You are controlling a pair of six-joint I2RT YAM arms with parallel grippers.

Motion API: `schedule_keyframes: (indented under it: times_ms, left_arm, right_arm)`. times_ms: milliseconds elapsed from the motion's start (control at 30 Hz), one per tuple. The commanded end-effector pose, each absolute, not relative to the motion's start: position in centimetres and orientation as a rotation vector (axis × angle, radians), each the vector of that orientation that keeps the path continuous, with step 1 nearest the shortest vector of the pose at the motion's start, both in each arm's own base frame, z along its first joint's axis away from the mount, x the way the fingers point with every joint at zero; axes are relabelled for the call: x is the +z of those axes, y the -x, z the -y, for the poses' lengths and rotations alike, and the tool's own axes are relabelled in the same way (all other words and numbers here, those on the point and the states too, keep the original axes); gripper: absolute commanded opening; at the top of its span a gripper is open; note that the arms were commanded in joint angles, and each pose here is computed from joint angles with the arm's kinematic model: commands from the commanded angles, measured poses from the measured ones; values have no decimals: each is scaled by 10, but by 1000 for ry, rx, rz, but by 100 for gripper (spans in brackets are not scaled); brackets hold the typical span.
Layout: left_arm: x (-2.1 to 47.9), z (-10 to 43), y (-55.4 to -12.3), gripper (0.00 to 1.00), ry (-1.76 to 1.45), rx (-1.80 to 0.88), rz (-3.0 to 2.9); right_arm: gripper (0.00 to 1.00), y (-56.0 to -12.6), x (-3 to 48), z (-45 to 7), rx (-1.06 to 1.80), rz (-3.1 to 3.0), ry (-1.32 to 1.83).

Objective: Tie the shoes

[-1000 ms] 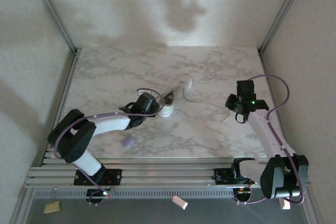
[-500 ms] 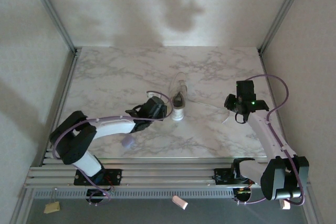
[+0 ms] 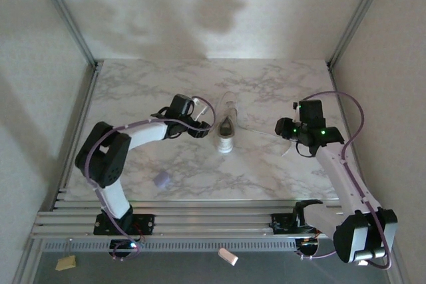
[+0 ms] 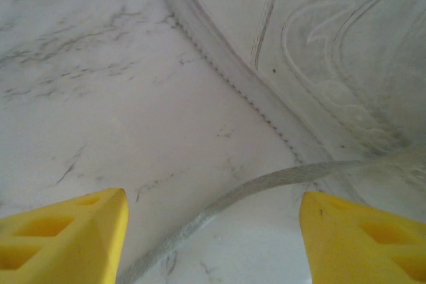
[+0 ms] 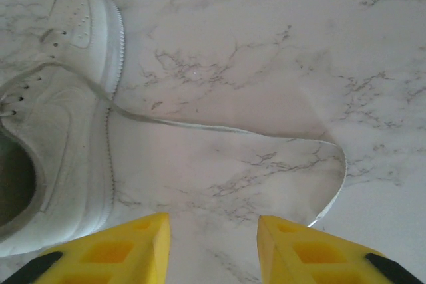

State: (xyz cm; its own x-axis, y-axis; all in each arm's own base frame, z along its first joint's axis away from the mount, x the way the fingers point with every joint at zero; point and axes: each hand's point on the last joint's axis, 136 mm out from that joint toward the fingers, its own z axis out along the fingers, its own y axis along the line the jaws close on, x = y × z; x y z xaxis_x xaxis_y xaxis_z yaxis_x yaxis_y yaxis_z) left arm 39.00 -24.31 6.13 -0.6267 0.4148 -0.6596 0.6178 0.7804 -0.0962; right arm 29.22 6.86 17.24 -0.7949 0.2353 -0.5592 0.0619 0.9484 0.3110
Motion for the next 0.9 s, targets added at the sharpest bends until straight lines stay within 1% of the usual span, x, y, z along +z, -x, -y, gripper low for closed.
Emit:
schedule_keyframes:
  times_ms: [0, 133, 267, 467, 567, 633, 667, 700, 767, 800, 867]
  left_arm:
    - [49, 236, -392, 68, -905, -308, -2342]
    - [43, 228, -397, 68, -954, -205, -2339]
    - [32, 228, -398, 70, -999, -184, -2365]
    - [13, 238, -386, 73, -1115, -271, -2419]
    - [6, 241, -383, 73, -1139, -295, -2444]
    - [0, 240, -382, 71, -1146, -273, -2463]
    - [-4, 239, -382, 69, -1151, -253, -2474]
    - [-8, 237, -382, 61, -1153, -234, -2483]
    - [-13, 234, -382, 42, -1150, -210, -2501]
    - [-14, 234, -381, 30, -1148, -213, -2508]
    - [-10, 237, -379, 15, -1140, -239, -2514]
  right_arm:
    - [39, -285, 181, -72, 387, -2484, -190]
    - [39, -284, 180, -72, 388, -2490, -191]
    - [38, -285, 179, -74, 396, -2497, -197]
    - [37, -286, 178, -73, 391, -2507, -203]
    - [37, -285, 174, -71, 378, -2526, -216]
    - [37, -285, 170, -69, 361, -2546, -237]
    - [37, -284, 167, -67, 346, -2557, -254]
    - [37, -283, 164, -64, 324, -2572, -275]
    - [37, -282, 159, -59, 283, -2591, -304]
    - [37, -281, 156, -55, 259, -2600, -325]
    - [36, -280, 152, -48, 208, -2609, -368]
